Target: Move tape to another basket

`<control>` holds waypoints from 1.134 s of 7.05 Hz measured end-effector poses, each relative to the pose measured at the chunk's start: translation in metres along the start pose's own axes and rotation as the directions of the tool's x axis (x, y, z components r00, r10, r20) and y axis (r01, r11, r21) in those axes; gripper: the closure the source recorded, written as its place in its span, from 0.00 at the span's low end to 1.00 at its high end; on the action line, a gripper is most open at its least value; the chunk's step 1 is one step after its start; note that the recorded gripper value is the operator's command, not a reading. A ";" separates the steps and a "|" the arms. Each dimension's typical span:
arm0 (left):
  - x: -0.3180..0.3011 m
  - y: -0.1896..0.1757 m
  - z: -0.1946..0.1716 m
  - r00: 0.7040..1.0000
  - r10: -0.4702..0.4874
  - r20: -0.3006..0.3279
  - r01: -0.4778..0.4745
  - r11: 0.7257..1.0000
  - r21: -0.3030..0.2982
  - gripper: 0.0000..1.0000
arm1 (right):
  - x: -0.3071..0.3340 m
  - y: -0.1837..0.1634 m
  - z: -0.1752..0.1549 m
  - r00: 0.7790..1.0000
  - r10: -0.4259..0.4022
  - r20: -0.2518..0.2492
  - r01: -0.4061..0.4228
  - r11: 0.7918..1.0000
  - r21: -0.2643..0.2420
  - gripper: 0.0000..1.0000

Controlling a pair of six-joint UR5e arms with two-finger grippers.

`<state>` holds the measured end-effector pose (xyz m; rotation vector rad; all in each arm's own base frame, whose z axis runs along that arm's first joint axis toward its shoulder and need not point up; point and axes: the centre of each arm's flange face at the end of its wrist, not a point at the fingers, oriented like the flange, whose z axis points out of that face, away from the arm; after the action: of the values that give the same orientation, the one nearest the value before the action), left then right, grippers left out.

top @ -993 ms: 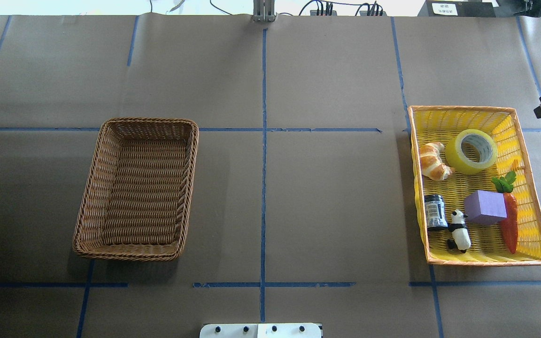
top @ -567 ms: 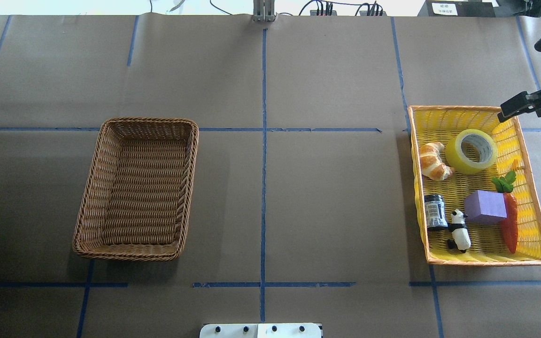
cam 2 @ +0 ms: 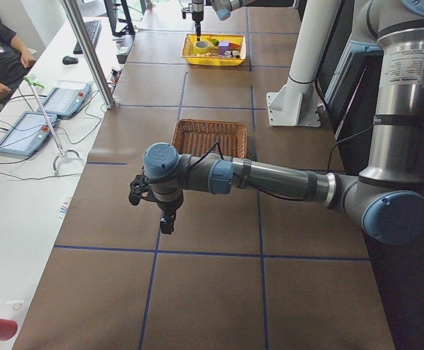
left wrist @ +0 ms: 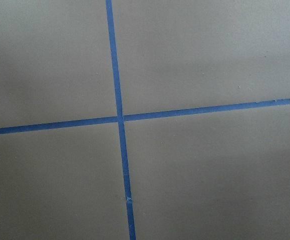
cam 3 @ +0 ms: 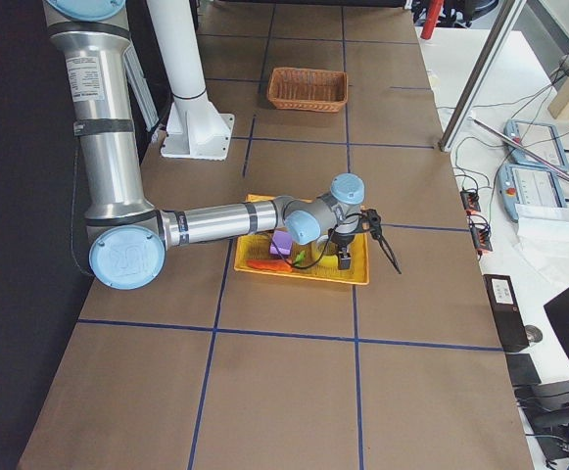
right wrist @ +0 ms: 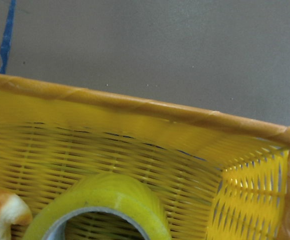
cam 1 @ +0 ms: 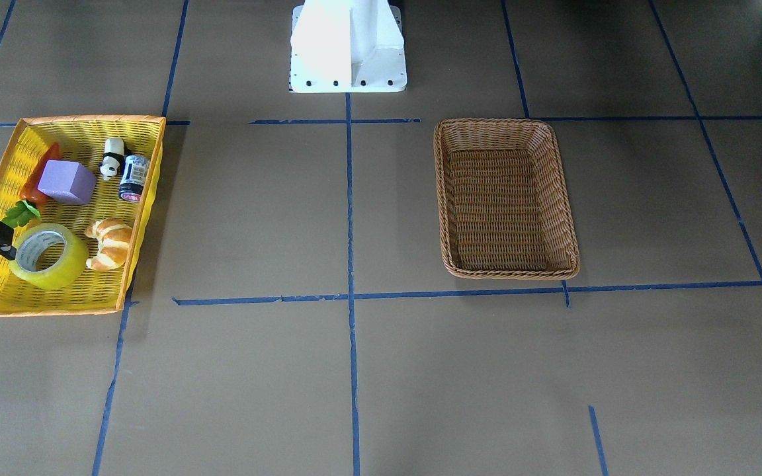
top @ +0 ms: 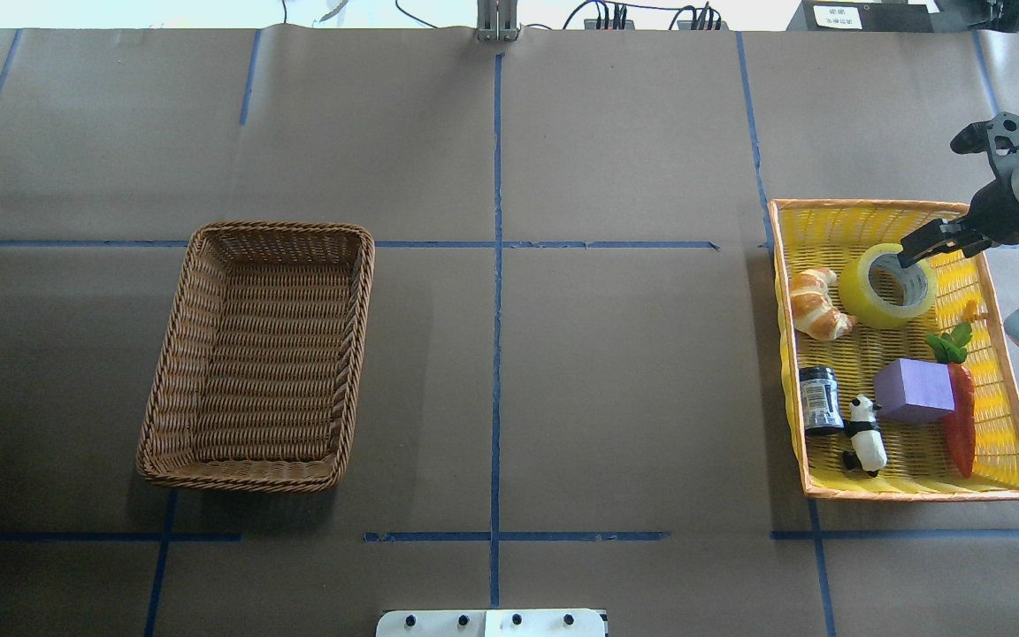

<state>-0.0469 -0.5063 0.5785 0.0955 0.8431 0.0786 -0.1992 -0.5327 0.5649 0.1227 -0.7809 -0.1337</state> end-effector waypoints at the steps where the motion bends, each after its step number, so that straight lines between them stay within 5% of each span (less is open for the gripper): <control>1: 0.000 0.000 0.000 1.000 0.000 0.000 0.000 1.000 0.000 0.00 | -0.006 0.002 0.007 1.000 -0.009 -0.009 0.009 1.000 -0.005 0.02; 3: 0.000 0.000 0.000 1.000 -0.001 0.000 0.001 1.000 0.000 0.00 | -0.013 0.007 0.020 0.999 -0.023 -0.031 0.023 1.000 -0.017 0.13; 4: -0.001 0.000 0.000 1.000 -0.001 0.000 0.001 1.000 -0.001 0.00 | -0.013 0.008 0.023 0.999 -0.024 -0.035 0.024 0.999 -0.021 0.33; 6: -0.001 0.001 0.001 1.000 -0.002 0.000 0.002 1.000 -0.002 0.00 | -0.014 0.010 0.028 0.999 -0.027 -0.037 0.026 0.999 -0.030 0.90; 8: -0.002 0.002 0.001 1.000 -0.003 0.000 0.003 1.000 -0.003 0.00 | -0.014 0.010 0.030 0.999 -0.032 -0.037 0.030 0.999 -0.035 1.00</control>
<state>-0.0469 -0.5048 0.5809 0.0911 0.8431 0.0767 -0.2294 -0.5220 0.5778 0.1042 -0.7391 -0.1738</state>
